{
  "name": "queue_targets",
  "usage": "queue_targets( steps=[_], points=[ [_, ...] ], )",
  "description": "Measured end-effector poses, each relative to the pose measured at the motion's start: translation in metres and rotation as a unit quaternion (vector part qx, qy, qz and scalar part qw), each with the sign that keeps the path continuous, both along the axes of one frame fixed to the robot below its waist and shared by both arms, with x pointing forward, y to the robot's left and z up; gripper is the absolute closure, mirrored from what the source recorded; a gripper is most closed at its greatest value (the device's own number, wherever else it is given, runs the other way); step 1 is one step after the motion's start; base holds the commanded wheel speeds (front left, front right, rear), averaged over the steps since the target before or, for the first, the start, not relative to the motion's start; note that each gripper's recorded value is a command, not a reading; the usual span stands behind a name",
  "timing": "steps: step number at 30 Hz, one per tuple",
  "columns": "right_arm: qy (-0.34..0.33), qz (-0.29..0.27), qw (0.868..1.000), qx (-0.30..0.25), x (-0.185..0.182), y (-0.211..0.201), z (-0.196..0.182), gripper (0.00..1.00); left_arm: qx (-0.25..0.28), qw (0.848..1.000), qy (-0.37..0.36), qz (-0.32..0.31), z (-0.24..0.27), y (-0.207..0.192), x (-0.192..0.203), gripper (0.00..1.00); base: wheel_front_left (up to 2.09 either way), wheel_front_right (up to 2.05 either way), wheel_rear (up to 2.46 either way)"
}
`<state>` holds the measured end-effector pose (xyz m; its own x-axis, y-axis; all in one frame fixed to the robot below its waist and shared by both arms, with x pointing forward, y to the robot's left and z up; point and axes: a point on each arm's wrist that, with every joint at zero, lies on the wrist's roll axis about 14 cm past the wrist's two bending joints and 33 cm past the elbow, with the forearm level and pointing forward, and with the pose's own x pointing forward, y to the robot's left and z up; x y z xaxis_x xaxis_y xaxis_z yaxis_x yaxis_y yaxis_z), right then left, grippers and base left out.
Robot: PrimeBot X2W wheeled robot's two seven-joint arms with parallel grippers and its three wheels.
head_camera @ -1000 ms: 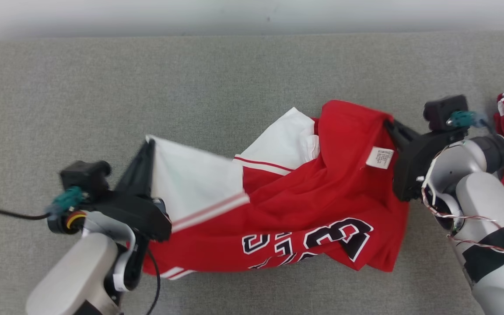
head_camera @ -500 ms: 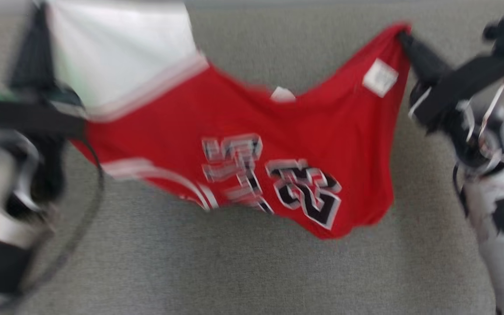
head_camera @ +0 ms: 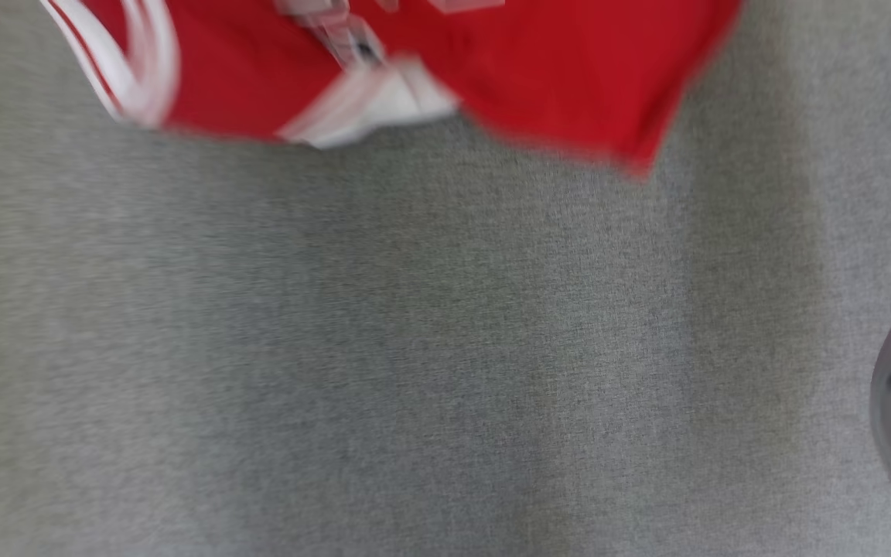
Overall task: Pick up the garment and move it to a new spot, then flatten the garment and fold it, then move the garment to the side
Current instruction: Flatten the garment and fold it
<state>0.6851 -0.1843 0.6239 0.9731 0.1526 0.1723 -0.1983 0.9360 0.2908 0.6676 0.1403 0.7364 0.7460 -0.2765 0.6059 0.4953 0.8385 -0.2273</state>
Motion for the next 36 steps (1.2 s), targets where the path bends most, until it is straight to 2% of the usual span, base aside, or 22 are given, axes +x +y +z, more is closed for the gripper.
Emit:
queue_targets(
  steps=[4, 10, 12, 15, 20, 24, 27, 32, 35, 36],
  points=[
    [-0.09, -0.043, 0.995, -0.004, 0.014, -0.017, 0.041, 1.0, -0.005, 0.995, -0.094, 0.018, 0.04, 0.004, 0.005, 1.0, 0.0, 0.0, 0.0],
    [-0.213, -0.093, 0.973, -0.008, 0.008, -0.036, 0.106, 1.0, -0.041, 0.976, -0.214, 0.018, 0.099, 0.005, -0.015, 1.0, 0.0, 0.0, 0.0],
    [-0.223, -0.093, 0.97, -0.017, 0.008, -0.034, 0.11, 1.0, -0.052, 0.967, -0.249, 0.015, 0.113, 0.006, -0.029, 1.0, 0.0, 0.0, 0.0],
    [-0.199, -0.089, 0.975, -0.039, 0.016, -0.031, 0.088, 1.0, -0.062, 0.958, -0.279, 0.016, 0.113, 0.007, -0.043, 1.0, 0.0, 0.0, 0.0],
    [-0.107, -0.078, 0.985, -0.106, 0.026, -0.035, 0.004, 1.0, -0.016, 0.987, -0.162, 0.003, 0.006, -0.016, -0.01, 1.0, 0.0, 0.0, 0.0],
    [-0.069, -0.055, 0.987, -0.137, 0.025, -0.026, -0.04, 1.0, -0.018, 0.995, -0.098, 0.01, -0.056, -0.008, -0.014, 1.0, 0.0, 0.0, 0.0],
    [-0.049, -0.046, 0.988, -0.139, 0.017, -0.029, -0.058, 1.0, -0.026, 0.998, -0.054, 0.018, -0.094, -0.003, -0.028, 1.0, 0.0, 0.0, 0.0],
    [-0.007, -0.043, 0.989, -0.143, -0.009, -0.043, -0.08, 1.0, -0.045, 0.999, 0.005, 0.027, -0.128, 0.001, -0.069, 1.0, 0.0, 0.0, 0.0],
    [0.037, -0.041, 0.988, -0.145, -0.033, -0.051, -0.102, 1.0, -0.049, 0.996, 0.058, 0.037, -0.152, 0.004, -0.093, 1.0, 0.0, 0.0, 0.0],
    [0.082, -0.034, 0.985, -0.148, -0.052, -0.053, -0.123, 1.0, -0.056, 0.993, 0.092, 0.046, -0.166, 0.006, -0.111, 1.0, 0.0, 0.0, 0.0]
  ],
)
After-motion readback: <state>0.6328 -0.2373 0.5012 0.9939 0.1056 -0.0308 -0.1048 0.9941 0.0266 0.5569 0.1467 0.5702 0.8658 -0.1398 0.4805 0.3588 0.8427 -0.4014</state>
